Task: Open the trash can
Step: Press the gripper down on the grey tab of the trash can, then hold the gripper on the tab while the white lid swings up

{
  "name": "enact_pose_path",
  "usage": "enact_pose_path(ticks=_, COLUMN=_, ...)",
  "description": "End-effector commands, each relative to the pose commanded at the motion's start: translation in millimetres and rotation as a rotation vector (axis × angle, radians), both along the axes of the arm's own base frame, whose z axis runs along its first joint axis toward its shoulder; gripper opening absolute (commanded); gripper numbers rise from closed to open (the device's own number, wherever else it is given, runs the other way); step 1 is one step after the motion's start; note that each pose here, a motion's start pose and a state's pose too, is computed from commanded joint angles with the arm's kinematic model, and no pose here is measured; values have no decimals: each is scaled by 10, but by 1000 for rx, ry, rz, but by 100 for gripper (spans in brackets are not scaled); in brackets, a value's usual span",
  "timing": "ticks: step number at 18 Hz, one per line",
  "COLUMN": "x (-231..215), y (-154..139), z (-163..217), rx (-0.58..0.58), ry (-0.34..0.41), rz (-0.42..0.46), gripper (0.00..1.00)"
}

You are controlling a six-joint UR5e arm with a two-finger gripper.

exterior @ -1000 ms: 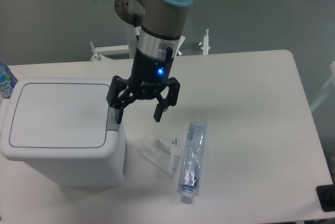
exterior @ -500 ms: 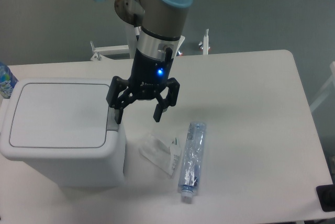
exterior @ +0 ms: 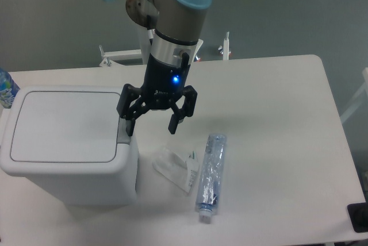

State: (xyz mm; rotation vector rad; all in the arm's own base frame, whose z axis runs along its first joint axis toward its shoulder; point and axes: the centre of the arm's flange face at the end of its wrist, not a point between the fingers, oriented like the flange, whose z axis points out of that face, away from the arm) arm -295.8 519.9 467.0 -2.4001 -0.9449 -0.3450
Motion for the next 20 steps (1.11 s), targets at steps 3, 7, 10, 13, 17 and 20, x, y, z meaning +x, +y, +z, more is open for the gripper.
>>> enact_pose_path(ticks=3, x=1, y=-3, z=-16, rx=-3, ry=-1, rz=1, gripper=100)
enact_pose_path(ticks=7, x=4, y=-5, z=-32, rx=-2, ry=0, rz=1, gripper=100)
enact_pose_path(ticks=10, x=7, y=-8, z=-58, rx=3, ry=5, rz=1, gripper=100)
enact_pose_path(ticks=13, x=21, y=-10, z=-73, rx=4, ry=7, rz=-1, gripper=100)
enact_pose_path(ticks=17, x=13, y=-12, z=-64, rx=6, ry=7, rz=0, gripper=100)
enact_pose_path(ticks=20, x=21, y=-10, z=-73, rx=4, ry=7, rz=-1, gripper=100)
